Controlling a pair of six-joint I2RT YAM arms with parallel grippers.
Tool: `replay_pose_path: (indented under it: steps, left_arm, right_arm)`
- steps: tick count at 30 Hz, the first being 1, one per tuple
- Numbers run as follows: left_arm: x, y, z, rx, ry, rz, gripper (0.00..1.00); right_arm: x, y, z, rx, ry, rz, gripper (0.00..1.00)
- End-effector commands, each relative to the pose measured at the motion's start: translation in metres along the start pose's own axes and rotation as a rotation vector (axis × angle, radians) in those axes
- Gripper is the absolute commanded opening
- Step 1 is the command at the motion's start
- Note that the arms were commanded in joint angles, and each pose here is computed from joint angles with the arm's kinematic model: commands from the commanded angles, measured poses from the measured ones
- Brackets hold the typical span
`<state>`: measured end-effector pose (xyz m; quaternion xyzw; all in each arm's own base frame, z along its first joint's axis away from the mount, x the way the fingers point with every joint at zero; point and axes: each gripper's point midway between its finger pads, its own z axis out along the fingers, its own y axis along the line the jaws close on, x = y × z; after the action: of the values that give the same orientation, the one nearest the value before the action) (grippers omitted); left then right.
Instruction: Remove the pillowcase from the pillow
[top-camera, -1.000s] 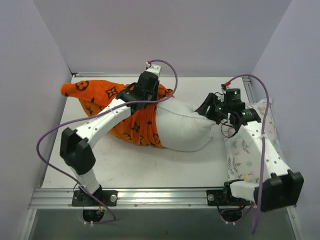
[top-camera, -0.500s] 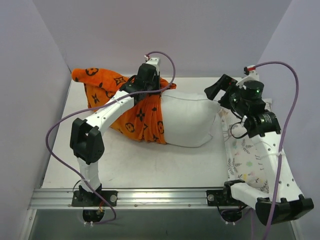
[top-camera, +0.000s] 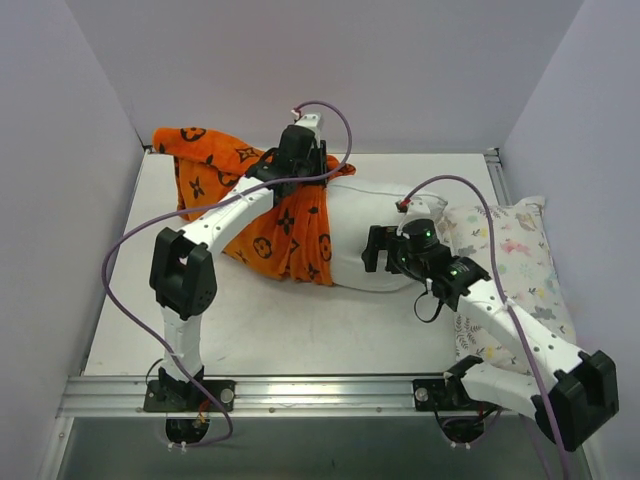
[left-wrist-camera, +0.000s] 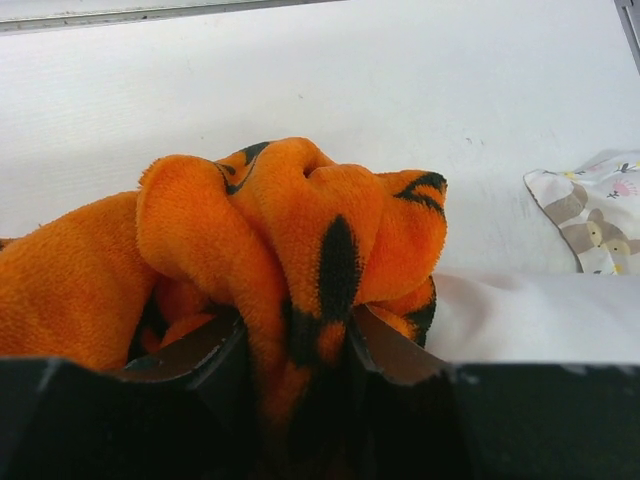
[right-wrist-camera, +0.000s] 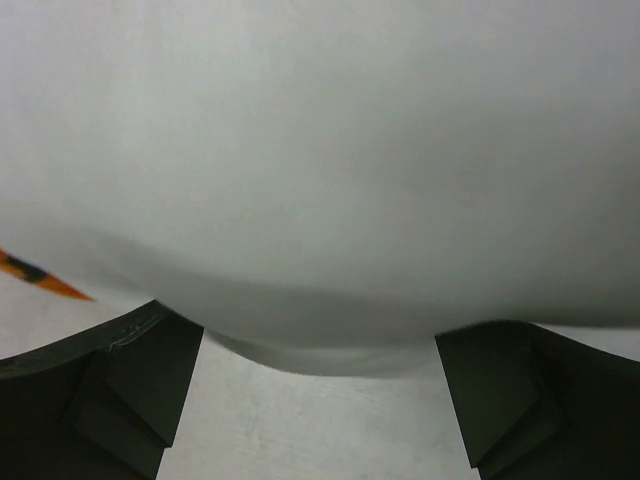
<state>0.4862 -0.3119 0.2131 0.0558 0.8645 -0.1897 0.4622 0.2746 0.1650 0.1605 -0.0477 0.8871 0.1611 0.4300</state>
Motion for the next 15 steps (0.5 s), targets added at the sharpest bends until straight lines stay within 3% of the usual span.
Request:
replay_pose_path:
  steps: [1, 6, 8, 9, 10, 11, 12, 15]
  left_arm:
    - [0.081, 0.022, 0.012, -0.055, 0.243, 0.015, 0.4]
    - [0.094, 0.013, 0.014, -0.027, 0.261, 0.041, 0.4]
    - [0.093, 0.008, 0.012, -0.013, 0.253, 0.071, 0.4]
    - [0.093, 0.003, 0.011, -0.006, 0.248, 0.083, 0.4]
    - [0.091, 0.0, 0.01, 0.001, 0.242, 0.093, 0.4]
    - [0.085, -0.003, 0.006, 0.01, 0.225, 0.101, 0.4]
    - [0.079, -0.006, 0.003, 0.019, 0.212, 0.102, 0.4]
    - [0.05, -0.016, -0.013, 0.046, 0.145, 0.105, 0.46]
  right_arm:
    - [-0.026, -0.005, 0.033, 0.055, -0.107, -0.054, 1.0]
    - [-0.021, 0.012, 0.073, 0.004, -0.053, -0.059, 0.99]
    - [-0.021, 0.011, 0.087, 0.019, -0.025, -0.039, 0.73]
    - [-0.021, 0.008, 0.09, 0.03, -0.016, -0.019, 0.37]
    - [-0.019, 0.007, 0.094, 0.039, 0.01, -0.01, 0.18]
    - [-0.021, 0.005, 0.094, 0.049, 0.015, -0.001, 0.06]
    - [-0.02, 0.003, 0.094, 0.065, 0.026, 0.016, 0.0]
    - [-0.021, -0.006, 0.086, 0.106, 0.066, 0.035, 0.0]
